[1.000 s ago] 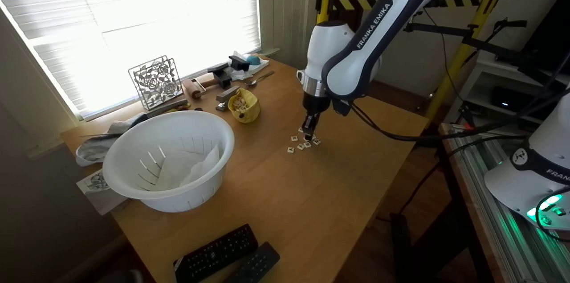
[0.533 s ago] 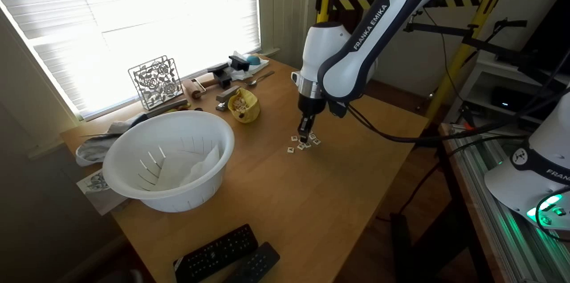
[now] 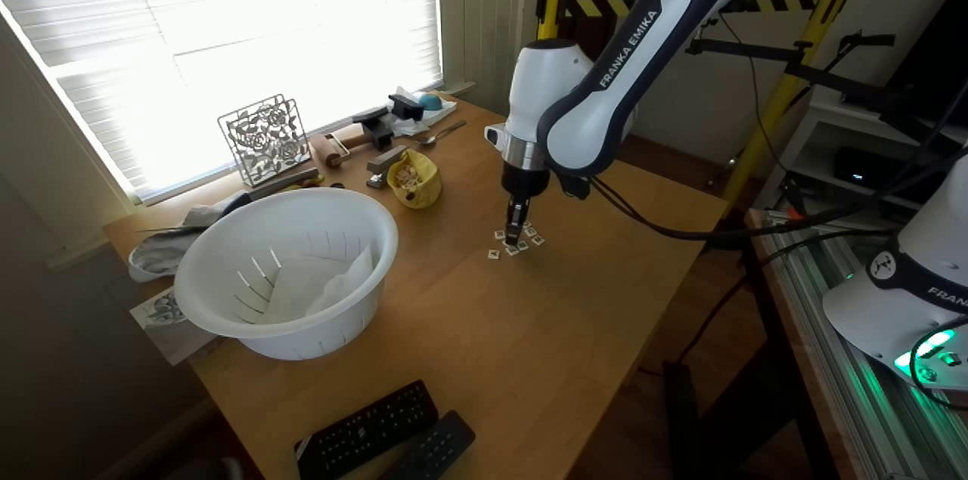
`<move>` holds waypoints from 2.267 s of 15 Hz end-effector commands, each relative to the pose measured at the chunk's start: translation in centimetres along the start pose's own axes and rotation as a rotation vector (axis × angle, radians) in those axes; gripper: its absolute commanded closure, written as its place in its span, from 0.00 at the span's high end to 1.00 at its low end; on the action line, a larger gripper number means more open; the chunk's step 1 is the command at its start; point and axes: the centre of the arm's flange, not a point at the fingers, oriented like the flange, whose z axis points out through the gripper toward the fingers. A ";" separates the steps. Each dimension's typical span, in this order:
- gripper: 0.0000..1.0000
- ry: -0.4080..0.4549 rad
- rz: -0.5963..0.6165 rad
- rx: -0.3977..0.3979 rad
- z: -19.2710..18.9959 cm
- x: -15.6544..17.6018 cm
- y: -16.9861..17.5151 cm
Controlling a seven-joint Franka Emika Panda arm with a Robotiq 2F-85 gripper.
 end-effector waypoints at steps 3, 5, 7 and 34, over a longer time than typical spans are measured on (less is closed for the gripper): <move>0.00 -0.006 -0.154 0.004 2.2 0.3 -0.8; 0.00 -0.005 -0.189 0.001 2.4 0.5 -1.0; 0.00 -0.001 -0.214 -0.003 2.5 0.6 -1.1; 0.00 0.000 -0.466 0.010 3.0 1.3 -1.5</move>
